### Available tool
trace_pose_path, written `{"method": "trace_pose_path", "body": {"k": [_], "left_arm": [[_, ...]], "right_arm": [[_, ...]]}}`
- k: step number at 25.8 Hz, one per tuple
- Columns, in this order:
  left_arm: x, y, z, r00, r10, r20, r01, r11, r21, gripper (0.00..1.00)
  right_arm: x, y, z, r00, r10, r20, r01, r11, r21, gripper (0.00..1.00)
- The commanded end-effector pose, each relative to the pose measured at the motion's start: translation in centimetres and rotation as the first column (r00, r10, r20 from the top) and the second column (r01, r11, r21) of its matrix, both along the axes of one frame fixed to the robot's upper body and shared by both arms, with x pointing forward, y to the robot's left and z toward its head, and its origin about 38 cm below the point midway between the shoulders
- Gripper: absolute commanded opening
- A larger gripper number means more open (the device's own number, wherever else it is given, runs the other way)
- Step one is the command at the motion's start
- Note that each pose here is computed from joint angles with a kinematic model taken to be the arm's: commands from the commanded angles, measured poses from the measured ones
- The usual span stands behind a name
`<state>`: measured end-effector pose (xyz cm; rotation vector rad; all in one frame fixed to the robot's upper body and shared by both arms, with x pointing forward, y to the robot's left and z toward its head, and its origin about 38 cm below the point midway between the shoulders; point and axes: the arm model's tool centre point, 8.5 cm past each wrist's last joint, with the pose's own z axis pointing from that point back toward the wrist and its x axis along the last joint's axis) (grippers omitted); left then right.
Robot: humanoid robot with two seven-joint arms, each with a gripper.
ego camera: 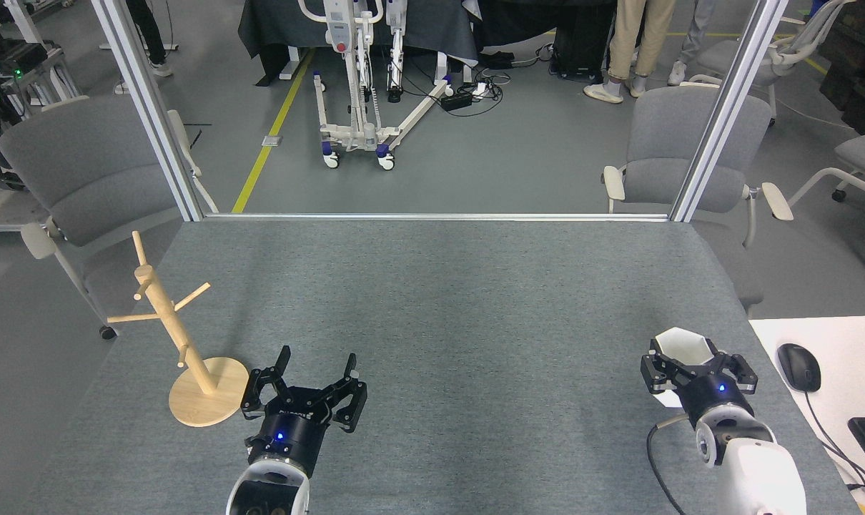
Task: Hang cup on storage rack
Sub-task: 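Lift the white cup with the right gripper and carry it toward the center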
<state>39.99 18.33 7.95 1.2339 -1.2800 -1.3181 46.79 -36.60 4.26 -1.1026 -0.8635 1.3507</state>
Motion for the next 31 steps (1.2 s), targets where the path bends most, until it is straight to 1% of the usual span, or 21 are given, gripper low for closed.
{"method": "trace_pose_path", "body": {"k": [1, 3, 5, 7, 9, 11, 13, 15, 16, 18, 20, 21, 24, 26, 31], "left_arm": [[0.0, 0.0, 0.0, 1.0, 0.0, 0.001, 0.0, 1.0, 0.0, 0.99], [0.0, 0.0, 0.0, 1.0, 0.0, 0.001, 0.0, 1.0, 0.0, 0.99], [0.0, 0.0, 0.0, 1.0, 0.001, 0.001, -0.001, 1.0, 0.0, 0.99], [0.0, 0.0, 0.0, 1.0, 0.001, 0.001, -0.001, 1.0, 0.0, 0.99], [0.0, 0.0, 0.0, 1.0, 0.001, 0.001, -0.001, 1.0, -0.002, 0.99], [0.0, 0.0, 0.0, 1.0, 0.001, 0.001, -0.001, 1.0, 0.0, 0.99], [0.0, 0.0, 0.1, 1.0, 0.001, 0.002, -0.001, 1.0, 0.0, 0.99], [0.0, 0.0, 0.1, 1.0, 0.001, 0.002, -0.001, 1.0, 0.0, 0.99], [0.0, 0.0, 0.1, 1.0, 0.001, 0.002, -0.001, 1.0, 0.0, 0.99], [0.0, 0.0, 0.1, 1.0, 0.001, 0.004, -0.001, 1.0, 0.0, 0.99], [0.0, 0.0, 0.1, 1.0, 0.001, 0.004, -0.001, 1.0, 0.0, 0.99], [0.0, 0.0, 0.1, 1.0, 0.0, 0.004, 0.0, 1.0, 0.0, 0.99], [0.0, 0.0, 0.1, 1.0, 0.003, 0.004, -0.003, 1.0, 0.0, 0.99], [0.0, 0.0, 0.1, 1.0, 0.003, 0.003, -0.003, 1.0, 0.0, 0.99], [-0.1, 0.1, 0.0, 1.0, 0.002, 0.001, -0.002, 1.0, 0.003, 0.99]], "right_arm": [[0.8, -0.4, 3.9, 1.0, -0.018, 0.005, 0.018, 1.0, -0.022, 0.38], [0.6, -1.8, 6.9, 0.998, -0.05, 0.037, 0.05, 0.998, -0.022, 0.38], [0.2, -2.2, 9.8, 0.996, -0.066, 0.053, 0.066, 0.998, -0.006, 0.38], [-0.3, -2.2, 12.8, 0.995, -0.061, 0.077, 0.059, 0.998, 0.028, 0.38], [-1.3, -3.5, 16.2, 0.991, -0.072, 0.114, 0.065, 0.996, 0.067, 0.38], [-2.1, -3.4, 18.2, 0.992, -0.061, 0.111, 0.05, 0.994, 0.102, 0.38], [-2.5, -2.7, 19.4, 0.993, -0.056, 0.103, 0.045, 0.993, 0.111, 0.37], [-2.9, -2.2, 20.6, 0.991, -0.05, 0.122, 0.037, 0.994, 0.103, 0.28], [-3.1, -1.7, 21.1, 0.99, -0.048, 0.136, 0.033, 0.994, 0.107, 0.27], [-3.3, -0.8, 22.1, 0.985, -0.069, 0.155, 0.048, 0.99, 0.136, 0.26], [-3.1, 0.7, 23.1, 0.984, -0.061, 0.167, 0.037, 0.989, 0.142, 0.26], [-2.8, 2.1, 23.4, 0.984, -0.036, 0.173, 0.012, 0.99, 0.138, 0.24], [-2.2, 6.0, 23.4, 0.984, -0.017, 0.179, -0.013, 0.987, 0.162, 0.2], [-1.9, 8.3, 23.4, 0.984, -0.015, 0.176, -0.012, 0.989, 0.15, 0.2], [-1.0, 13.7, 25.0, 0.978, -0.056, 0.203, 0.018, 0.983, 0.183, 0.2]]}}
